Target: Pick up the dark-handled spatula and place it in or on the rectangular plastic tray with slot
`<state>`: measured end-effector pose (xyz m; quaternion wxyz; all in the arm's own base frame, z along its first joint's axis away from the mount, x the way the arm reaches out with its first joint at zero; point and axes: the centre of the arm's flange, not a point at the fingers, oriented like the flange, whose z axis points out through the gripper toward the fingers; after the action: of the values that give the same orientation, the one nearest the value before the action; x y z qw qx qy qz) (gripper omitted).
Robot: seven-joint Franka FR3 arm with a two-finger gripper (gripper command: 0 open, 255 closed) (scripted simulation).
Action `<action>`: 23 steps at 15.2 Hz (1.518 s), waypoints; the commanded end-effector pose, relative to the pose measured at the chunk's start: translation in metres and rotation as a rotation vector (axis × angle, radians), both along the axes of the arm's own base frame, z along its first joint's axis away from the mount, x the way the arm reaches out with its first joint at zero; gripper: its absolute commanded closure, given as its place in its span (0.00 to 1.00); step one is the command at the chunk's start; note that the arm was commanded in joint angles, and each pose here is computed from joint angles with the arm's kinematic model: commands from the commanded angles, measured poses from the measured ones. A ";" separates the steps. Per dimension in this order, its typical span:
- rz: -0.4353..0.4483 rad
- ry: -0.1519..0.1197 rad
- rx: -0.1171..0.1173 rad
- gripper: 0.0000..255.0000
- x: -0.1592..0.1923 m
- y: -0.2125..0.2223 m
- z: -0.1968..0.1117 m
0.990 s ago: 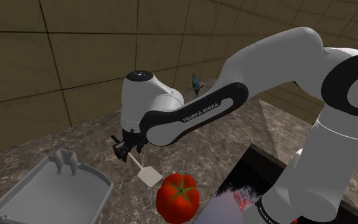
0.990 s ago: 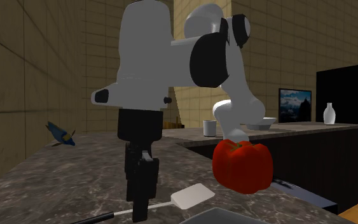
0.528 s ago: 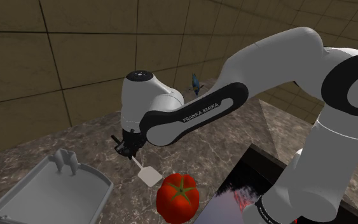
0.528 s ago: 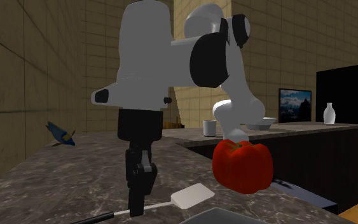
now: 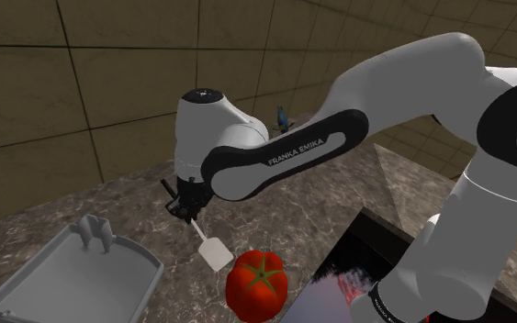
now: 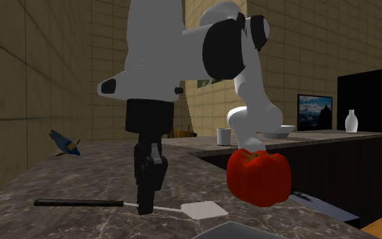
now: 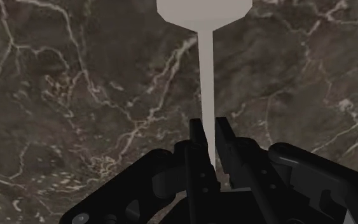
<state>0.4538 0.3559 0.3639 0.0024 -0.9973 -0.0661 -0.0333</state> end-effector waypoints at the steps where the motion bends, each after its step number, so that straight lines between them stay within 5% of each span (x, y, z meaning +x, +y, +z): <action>1: 0.000 0.000 0.000 1.00 0.000 0.001 0.012; 23: 0.000 0.000 0.000 1.00 0.000 0.001 0.128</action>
<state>0.4540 0.3566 0.4858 0.0025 -0.9973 -0.0661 -0.0333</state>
